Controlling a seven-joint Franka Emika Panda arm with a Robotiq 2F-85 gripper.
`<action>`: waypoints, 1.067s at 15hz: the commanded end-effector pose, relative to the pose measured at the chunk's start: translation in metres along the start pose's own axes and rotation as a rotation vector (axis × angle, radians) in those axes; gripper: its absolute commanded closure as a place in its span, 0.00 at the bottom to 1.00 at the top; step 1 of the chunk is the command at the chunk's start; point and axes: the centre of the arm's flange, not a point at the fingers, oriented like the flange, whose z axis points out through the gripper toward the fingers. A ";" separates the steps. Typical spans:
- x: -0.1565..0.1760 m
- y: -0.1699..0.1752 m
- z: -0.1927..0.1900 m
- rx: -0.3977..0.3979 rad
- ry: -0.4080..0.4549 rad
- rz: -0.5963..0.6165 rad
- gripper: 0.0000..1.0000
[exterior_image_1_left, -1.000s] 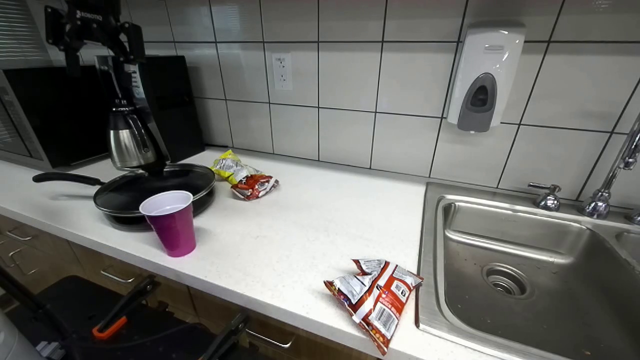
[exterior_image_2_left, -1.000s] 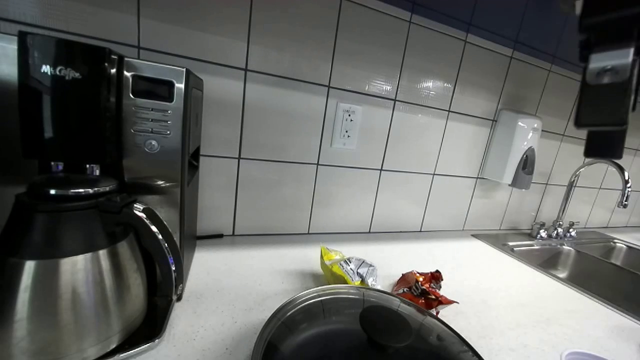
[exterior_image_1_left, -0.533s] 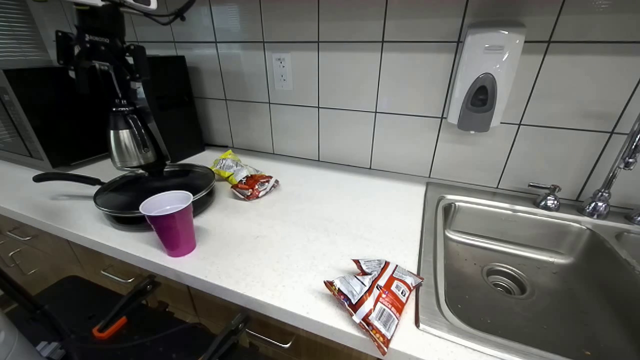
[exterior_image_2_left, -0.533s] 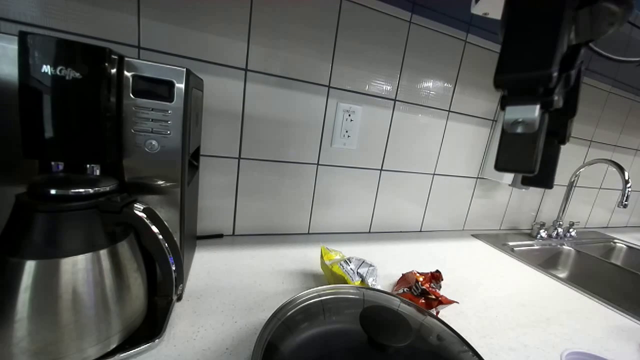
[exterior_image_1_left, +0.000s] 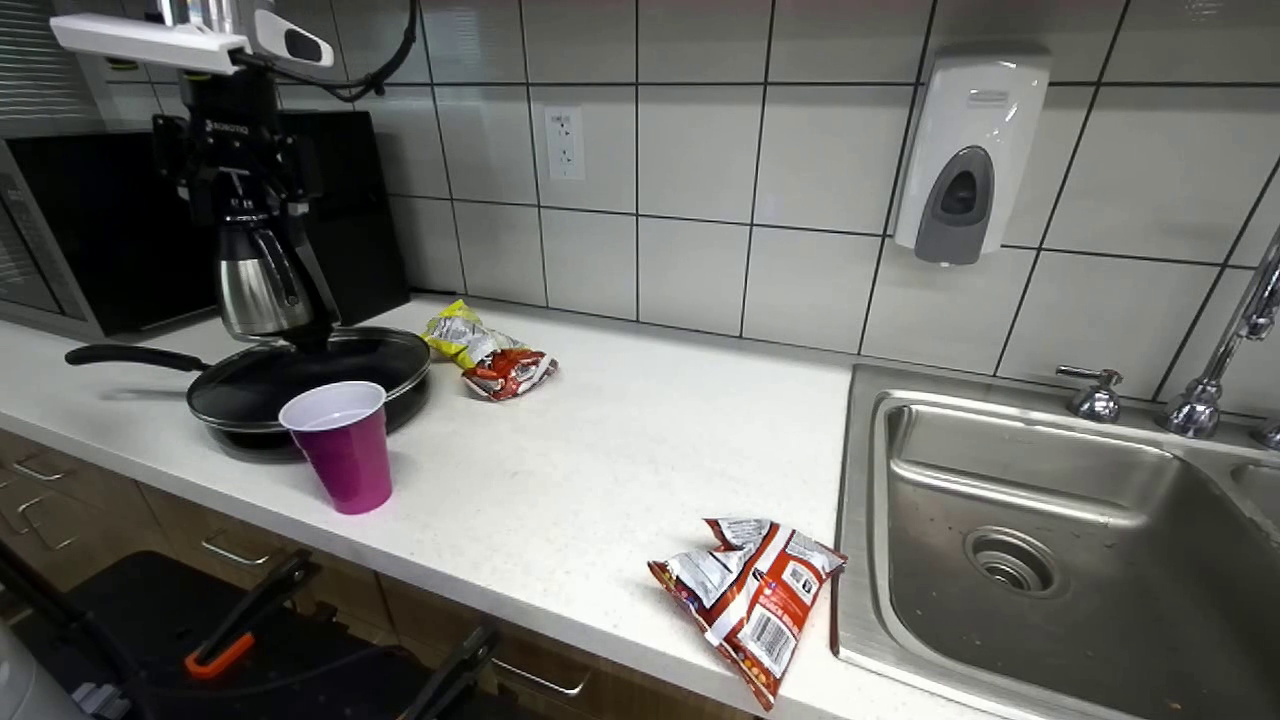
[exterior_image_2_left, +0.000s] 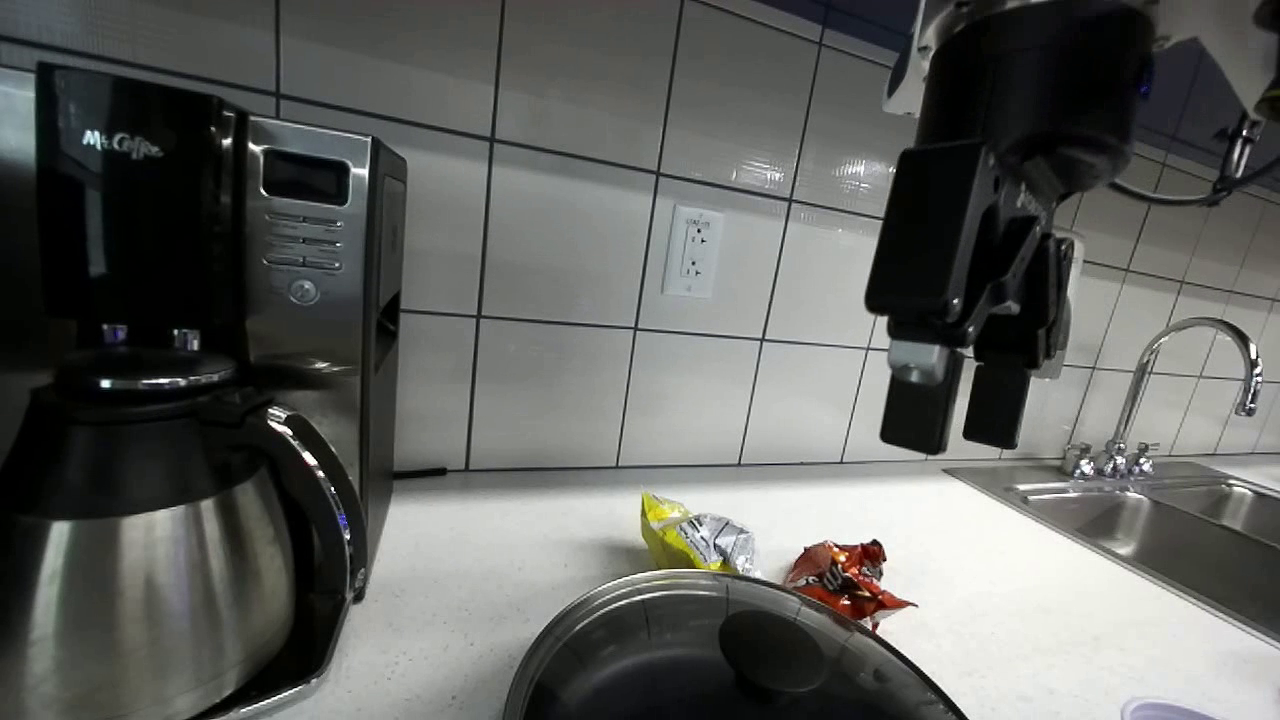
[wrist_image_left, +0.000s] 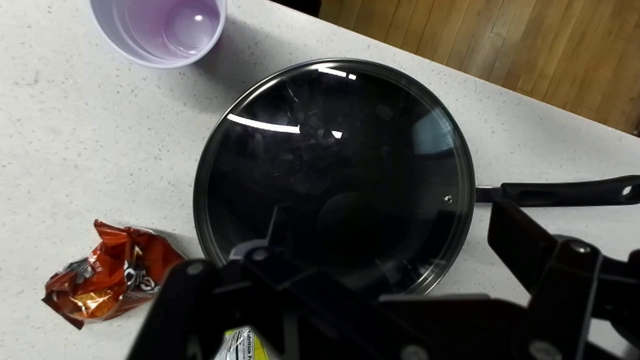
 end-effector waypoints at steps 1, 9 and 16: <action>0.019 -0.010 0.014 -0.025 0.009 0.036 0.00; 0.033 -0.019 0.058 -0.056 -0.011 0.086 0.00; 0.042 -0.017 0.089 -0.091 -0.030 0.122 0.00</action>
